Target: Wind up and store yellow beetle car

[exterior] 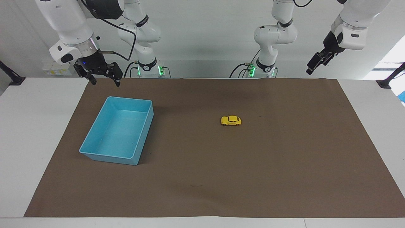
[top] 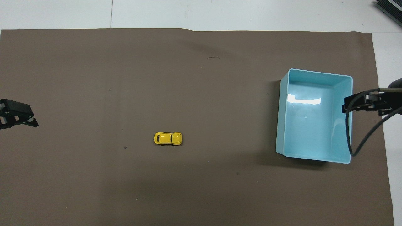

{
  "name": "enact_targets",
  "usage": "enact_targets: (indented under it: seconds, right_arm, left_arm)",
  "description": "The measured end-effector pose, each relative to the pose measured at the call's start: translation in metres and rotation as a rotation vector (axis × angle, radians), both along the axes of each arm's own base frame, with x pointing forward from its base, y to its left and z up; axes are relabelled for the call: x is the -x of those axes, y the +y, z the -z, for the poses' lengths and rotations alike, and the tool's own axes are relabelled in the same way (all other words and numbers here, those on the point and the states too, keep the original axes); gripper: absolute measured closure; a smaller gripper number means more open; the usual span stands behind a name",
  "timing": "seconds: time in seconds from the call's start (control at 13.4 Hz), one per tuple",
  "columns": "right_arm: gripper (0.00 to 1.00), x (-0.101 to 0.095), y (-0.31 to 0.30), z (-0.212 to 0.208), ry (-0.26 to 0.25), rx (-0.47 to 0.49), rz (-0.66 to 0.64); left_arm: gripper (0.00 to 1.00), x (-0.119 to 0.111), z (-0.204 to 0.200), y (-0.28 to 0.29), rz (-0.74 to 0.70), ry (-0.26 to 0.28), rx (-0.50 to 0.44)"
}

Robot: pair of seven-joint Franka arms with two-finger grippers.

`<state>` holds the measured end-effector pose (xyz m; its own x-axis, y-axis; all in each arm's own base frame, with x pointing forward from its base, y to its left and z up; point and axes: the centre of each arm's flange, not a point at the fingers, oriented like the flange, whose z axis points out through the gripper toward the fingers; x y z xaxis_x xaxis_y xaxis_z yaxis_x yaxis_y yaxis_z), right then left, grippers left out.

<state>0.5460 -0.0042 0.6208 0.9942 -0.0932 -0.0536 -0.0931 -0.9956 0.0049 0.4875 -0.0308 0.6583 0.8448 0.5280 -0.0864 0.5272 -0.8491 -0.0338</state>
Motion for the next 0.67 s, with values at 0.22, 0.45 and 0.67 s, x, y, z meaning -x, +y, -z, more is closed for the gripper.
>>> enact_targets:
  seconds: [0.22,0.45,0.67]
  right_arm:
    - [0.00,0.000,0.000,0.000,0.000,0.000,0.000]
    - [0.00,0.000,0.000,0.000,0.000,0.000,0.000]
    - [0.00,0.000,0.000,0.000,0.000,0.000,0.000]
  left_arm:
    - [0.00,0.005,0.002,0.000,-0.161,0.007,-0.016]
    - [0.00,0.013,0.007,0.000,-0.356,0.021,-0.037]
    - [0.00,0.020,0.010,0.002,-0.515,0.030,-0.055]
